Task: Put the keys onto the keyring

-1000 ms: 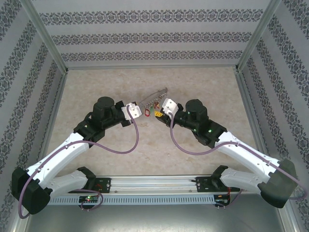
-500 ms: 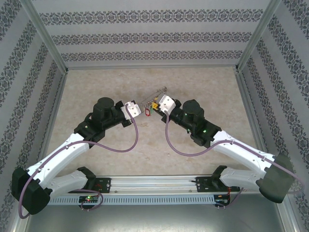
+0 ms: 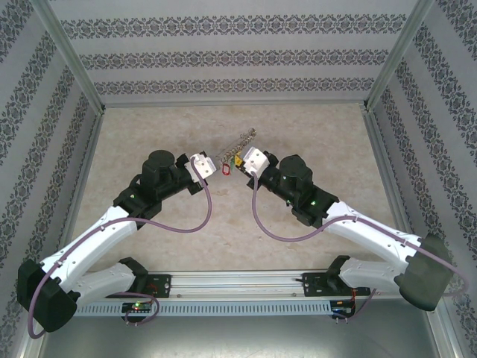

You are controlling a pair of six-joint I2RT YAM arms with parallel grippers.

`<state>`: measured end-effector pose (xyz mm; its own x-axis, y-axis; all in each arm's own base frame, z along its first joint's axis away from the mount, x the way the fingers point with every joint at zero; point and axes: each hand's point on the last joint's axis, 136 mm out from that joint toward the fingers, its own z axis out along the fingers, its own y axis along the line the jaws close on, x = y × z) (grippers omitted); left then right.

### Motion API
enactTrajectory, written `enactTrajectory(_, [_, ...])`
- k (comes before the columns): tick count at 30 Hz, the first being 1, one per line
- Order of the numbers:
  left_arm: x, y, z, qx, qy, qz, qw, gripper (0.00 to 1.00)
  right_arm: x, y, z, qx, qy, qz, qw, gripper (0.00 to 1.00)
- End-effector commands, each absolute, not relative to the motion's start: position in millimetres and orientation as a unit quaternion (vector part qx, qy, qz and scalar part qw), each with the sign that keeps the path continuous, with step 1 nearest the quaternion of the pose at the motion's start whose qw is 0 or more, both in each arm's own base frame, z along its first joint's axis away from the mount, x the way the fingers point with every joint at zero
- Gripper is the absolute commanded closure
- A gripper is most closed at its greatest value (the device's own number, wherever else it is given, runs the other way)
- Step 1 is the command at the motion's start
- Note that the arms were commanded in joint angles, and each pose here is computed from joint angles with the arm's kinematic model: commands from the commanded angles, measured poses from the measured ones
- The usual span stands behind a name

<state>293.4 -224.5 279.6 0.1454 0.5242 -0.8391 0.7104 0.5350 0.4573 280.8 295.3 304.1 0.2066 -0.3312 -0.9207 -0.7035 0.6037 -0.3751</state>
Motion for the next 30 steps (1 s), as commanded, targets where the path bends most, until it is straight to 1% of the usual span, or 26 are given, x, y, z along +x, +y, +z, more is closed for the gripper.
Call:
enactTrajectory(1, [294,-229,308,0.454,0.622,-0.090,0.631,1.00,282,300,306,-0.421,0.606,0.141,0.660,0.88])
enactTrajectory(7, [294,-230,308,0.453,0.623,-0.096,0.631,1.00,288,304,309,-0.416,0.605,0.137,0.665,0.83])
enactTrajectory(20, [293,-230,305,0.452,0.623,-0.098,0.630,1.00,293,300,324,-0.397,0.596,0.127,0.686,0.70])
enactTrajectory(27, [292,-231,305,0.455,0.622,-0.098,0.630,1.00,290,302,327,-0.400,0.588,0.137,0.690,0.70])
enactTrajectory(30, [292,-230,305,0.455,0.622,-0.097,0.630,1.00,285,304,330,-0.404,0.577,0.149,0.694,0.75])
